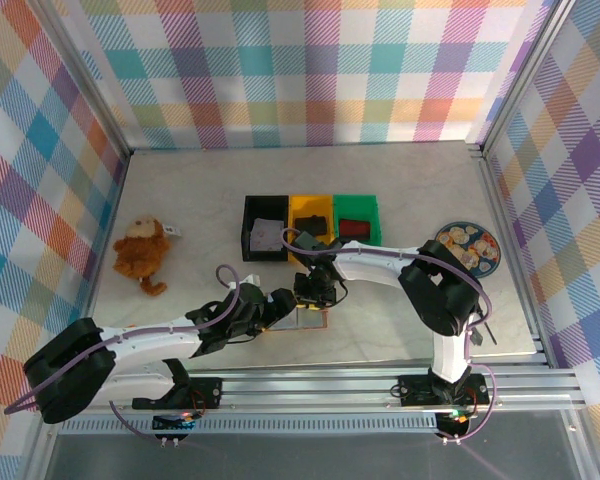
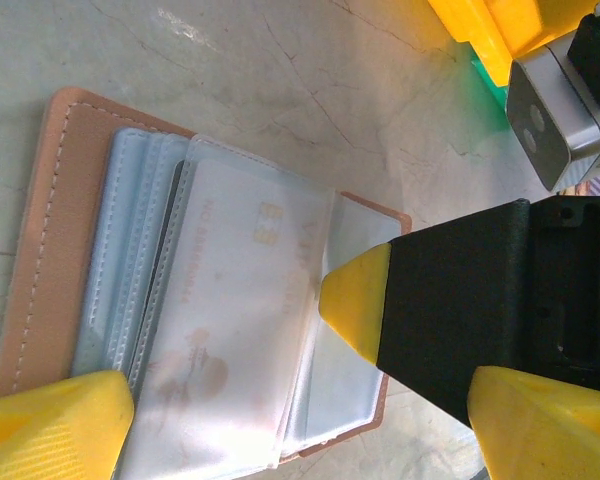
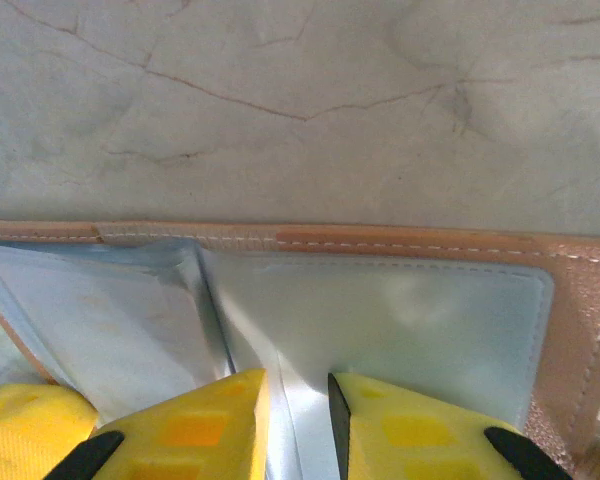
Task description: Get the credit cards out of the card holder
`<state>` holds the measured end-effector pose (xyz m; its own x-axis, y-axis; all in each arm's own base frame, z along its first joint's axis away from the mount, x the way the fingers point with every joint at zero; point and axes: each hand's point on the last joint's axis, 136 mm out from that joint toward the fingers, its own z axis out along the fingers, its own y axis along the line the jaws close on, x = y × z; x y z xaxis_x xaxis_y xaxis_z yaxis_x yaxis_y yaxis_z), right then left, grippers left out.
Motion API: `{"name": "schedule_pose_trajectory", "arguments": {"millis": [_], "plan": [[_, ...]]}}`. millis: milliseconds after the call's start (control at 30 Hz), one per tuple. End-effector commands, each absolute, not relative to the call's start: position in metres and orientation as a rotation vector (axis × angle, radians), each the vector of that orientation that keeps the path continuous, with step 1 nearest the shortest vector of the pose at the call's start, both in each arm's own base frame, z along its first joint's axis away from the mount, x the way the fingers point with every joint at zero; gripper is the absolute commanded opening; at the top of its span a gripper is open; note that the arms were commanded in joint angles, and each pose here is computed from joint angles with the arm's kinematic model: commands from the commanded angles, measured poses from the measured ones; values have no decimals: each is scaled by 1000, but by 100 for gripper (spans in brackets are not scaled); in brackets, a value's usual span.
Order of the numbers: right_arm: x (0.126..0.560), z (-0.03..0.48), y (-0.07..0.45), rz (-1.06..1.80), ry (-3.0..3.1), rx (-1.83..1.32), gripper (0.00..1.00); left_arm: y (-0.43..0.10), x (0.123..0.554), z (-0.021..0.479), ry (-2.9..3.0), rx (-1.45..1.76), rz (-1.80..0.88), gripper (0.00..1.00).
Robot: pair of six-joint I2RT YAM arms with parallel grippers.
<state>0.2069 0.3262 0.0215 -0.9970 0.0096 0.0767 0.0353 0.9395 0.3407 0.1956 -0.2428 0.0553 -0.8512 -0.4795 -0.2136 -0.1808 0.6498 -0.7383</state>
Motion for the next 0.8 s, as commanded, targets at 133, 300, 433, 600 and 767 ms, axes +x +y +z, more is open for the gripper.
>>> {"name": "schedule_pose_trajectory", "arguments": {"millis": [133, 300, 433, 600, 767], "plan": [[197, 18, 346, -629, -2962, -16, 26, -278, 198, 84, 2412, -401, -1230, 88], [195, 16, 349, -640, -2954, -11, 26, -284, 200, 94, 2379, -392, -1279, 87], [195, 14, 349, -639, -2954, -12, 26, -287, 201, 101, 2365, -379, -1299, 87], [194, 12, 350, -640, -2948, -15, 26, -291, 201, 109, 2345, -363, -1331, 87], [194, 12, 350, -644, -2946, -14, 26, -295, 201, 114, 2332, -348, -1364, 87]]}}
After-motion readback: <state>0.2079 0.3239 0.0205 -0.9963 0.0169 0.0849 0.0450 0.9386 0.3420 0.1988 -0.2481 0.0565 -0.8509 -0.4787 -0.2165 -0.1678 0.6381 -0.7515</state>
